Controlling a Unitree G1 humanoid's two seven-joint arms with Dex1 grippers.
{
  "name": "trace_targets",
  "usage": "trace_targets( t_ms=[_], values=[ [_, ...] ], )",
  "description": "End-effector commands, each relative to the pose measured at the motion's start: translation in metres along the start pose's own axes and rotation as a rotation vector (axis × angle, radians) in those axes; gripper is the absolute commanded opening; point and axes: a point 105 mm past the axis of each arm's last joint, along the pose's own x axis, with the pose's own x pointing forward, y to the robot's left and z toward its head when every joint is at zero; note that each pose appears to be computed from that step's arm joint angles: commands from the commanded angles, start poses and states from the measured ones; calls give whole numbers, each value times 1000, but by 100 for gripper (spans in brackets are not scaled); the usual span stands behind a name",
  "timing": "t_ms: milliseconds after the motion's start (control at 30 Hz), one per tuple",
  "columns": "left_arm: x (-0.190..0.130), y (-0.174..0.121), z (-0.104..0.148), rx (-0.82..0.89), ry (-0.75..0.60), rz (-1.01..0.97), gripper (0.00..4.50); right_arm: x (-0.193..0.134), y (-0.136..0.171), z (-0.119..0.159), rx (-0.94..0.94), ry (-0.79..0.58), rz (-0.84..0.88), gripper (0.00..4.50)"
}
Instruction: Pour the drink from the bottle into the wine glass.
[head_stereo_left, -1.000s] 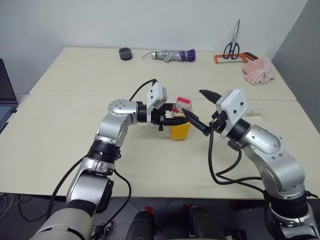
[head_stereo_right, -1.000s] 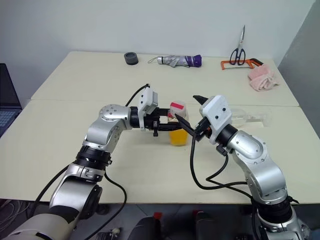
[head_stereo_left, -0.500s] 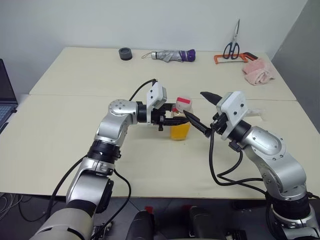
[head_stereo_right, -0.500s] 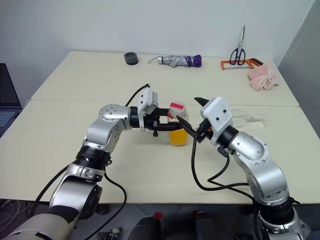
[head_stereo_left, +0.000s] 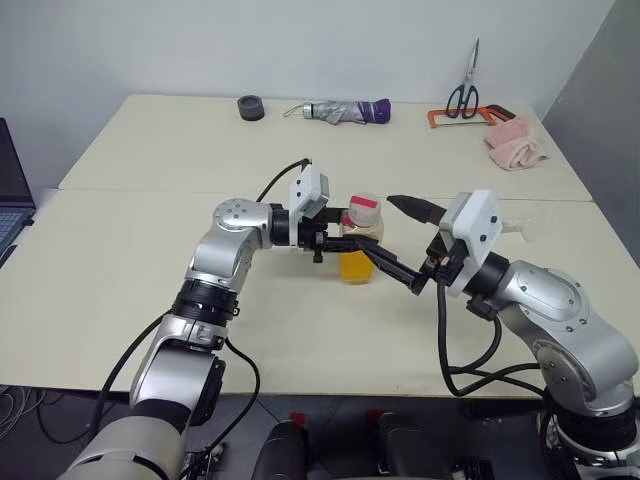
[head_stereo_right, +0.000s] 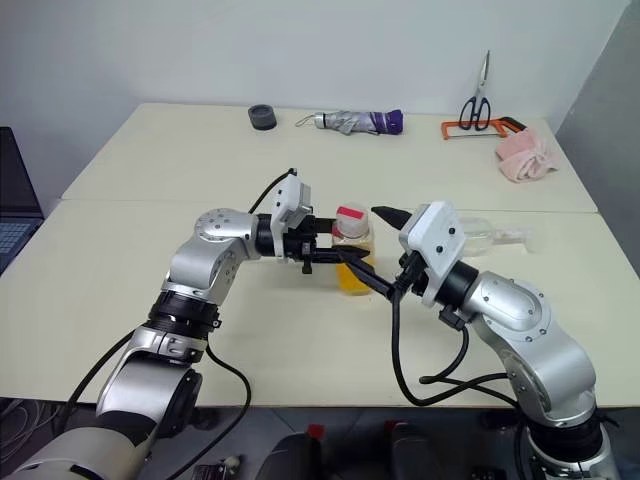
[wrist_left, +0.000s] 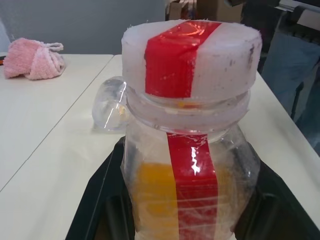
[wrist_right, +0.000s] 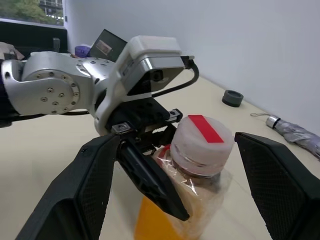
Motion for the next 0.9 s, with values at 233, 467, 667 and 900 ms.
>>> trace_targets(
  t_ms=[233, 467, 667, 900],
  values=[
    [-5, 6, 25, 71, -47, -29, 189, 19, -10, 10, -113, -47, -80, 394],
    [-5, 4, 24, 79, -36, -43, 189, 27, -17, 12, -136, -63, -105, 394],
    [-6, 4, 23, 83, -33, -44, 189, 30, -22, 10, -145, -55, -128, 394],
    [-5, 4, 23, 86, -34, -44, 189, 27, -25, 8, -147, -44, -143, 394]
  ],
)
